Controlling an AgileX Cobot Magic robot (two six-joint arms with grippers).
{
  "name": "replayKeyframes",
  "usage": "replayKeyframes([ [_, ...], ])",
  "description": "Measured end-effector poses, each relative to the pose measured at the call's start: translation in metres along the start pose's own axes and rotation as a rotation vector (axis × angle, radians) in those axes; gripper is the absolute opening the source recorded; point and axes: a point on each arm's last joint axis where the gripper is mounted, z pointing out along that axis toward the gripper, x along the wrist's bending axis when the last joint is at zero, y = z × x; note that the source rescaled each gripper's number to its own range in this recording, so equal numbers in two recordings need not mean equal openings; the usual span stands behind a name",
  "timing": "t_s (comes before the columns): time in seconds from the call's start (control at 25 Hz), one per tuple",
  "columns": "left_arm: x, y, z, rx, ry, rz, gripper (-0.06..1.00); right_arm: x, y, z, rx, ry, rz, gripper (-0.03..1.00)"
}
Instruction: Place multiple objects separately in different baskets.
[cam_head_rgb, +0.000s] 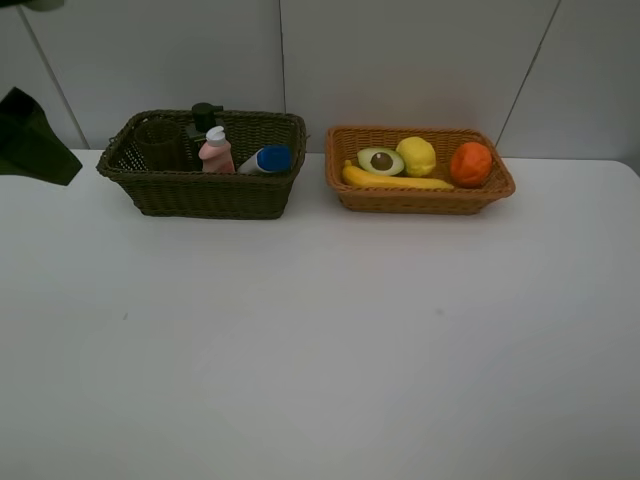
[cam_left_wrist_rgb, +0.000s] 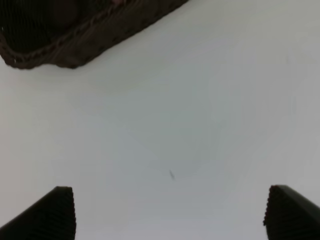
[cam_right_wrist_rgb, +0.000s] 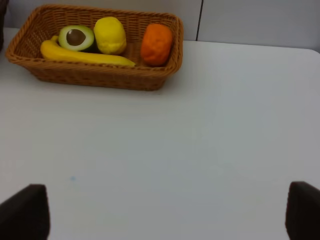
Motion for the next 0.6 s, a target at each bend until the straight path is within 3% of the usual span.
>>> replayKeyframes([
  [0.24, -0.012, -0.064, -0.005, 0.0, 0.0, -0.04, 1.0, 0.0, 0.0, 0.0, 0.0, 0.0, 0.0, 1.0],
  [0.6, -0.026, -0.136, -0.009, -0.096, 0.012, -0.115, 1.0, 0.0, 0.0, 0.0, 0.0, 0.0, 0.0, 1.0],
])
